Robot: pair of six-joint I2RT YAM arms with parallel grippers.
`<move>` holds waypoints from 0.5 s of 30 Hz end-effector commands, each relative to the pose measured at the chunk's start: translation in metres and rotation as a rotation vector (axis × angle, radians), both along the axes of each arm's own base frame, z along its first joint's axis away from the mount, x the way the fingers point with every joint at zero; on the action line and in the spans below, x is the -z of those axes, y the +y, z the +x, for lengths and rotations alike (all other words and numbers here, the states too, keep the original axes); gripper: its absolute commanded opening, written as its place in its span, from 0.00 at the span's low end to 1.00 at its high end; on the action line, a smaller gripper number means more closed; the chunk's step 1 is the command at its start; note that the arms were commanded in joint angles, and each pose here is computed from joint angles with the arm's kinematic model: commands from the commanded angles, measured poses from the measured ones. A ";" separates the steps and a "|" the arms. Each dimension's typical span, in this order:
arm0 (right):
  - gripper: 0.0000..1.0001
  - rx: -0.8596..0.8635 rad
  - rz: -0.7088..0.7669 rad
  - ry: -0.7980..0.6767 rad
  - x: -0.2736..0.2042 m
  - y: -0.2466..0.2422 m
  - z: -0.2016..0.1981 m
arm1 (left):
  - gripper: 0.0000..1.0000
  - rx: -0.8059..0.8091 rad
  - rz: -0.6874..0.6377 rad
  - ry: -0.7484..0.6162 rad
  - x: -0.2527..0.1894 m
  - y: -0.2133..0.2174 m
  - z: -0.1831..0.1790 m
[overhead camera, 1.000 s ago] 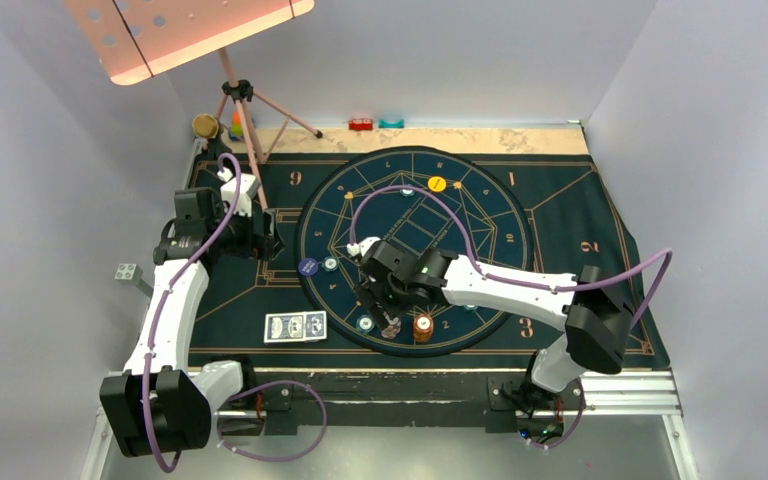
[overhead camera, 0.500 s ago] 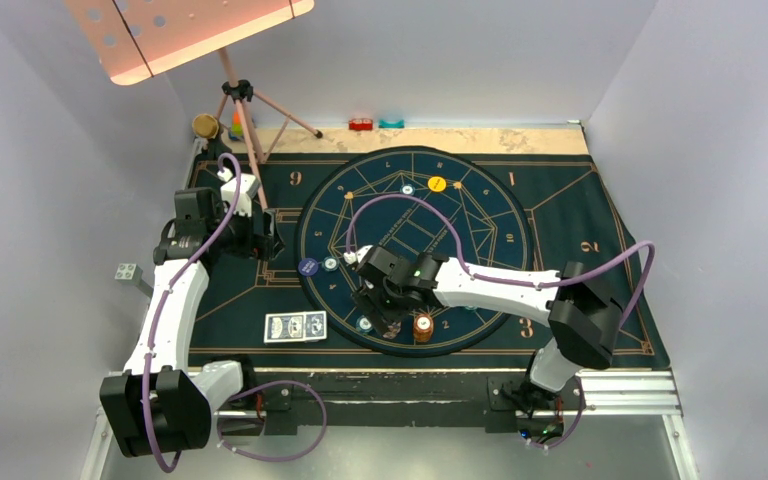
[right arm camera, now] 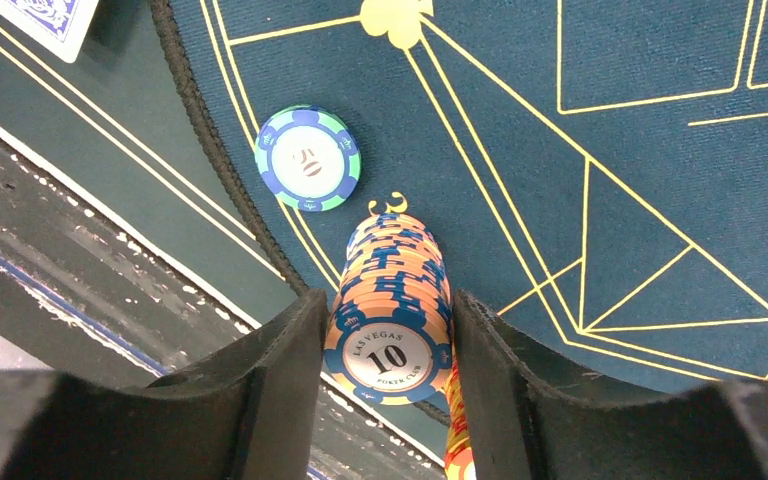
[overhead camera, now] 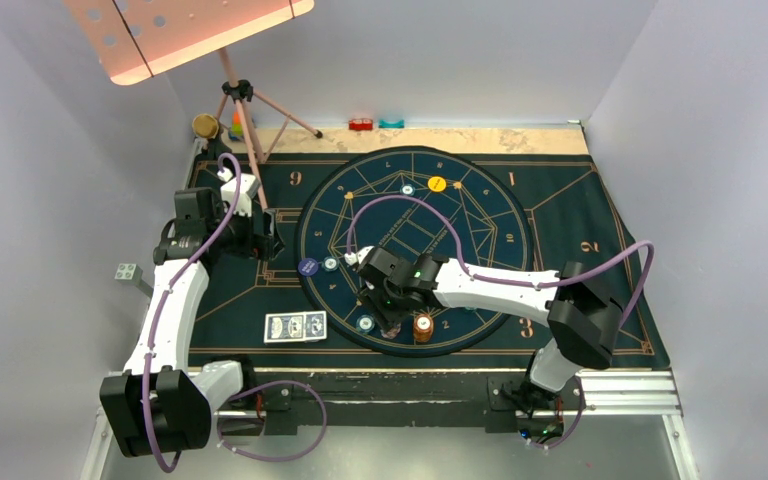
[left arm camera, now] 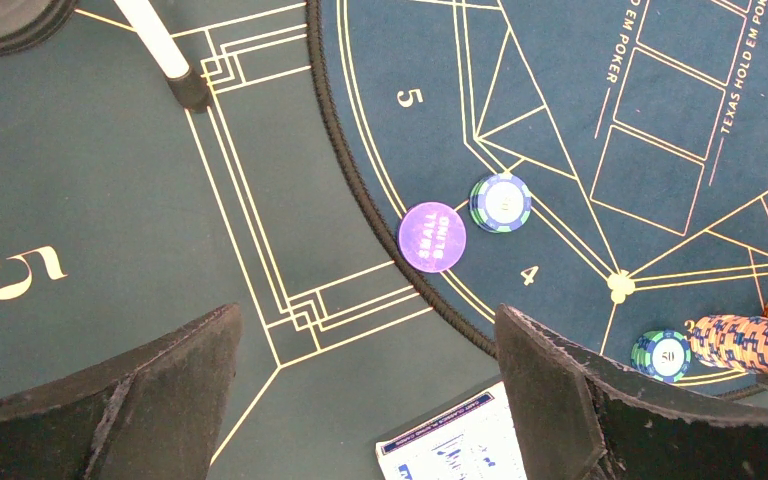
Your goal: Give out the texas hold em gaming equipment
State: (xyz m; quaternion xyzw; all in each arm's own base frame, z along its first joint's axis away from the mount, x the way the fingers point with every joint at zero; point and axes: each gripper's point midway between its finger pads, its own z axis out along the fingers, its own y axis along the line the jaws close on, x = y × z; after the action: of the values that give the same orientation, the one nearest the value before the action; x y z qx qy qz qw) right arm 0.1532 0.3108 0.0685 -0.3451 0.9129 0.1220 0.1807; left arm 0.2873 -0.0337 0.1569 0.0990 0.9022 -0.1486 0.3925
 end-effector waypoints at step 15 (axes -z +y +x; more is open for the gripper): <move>0.10 0.012 0.058 -0.107 -0.040 0.012 0.020 | 1.00 -0.001 0.011 -0.061 -0.014 0.003 0.004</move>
State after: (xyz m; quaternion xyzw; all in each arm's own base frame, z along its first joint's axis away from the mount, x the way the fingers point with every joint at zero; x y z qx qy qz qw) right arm 0.1573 0.3085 0.0701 -0.3444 0.9129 0.1115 0.1887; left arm 0.2869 -0.0336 0.1591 0.0997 0.9007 -0.1476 0.3962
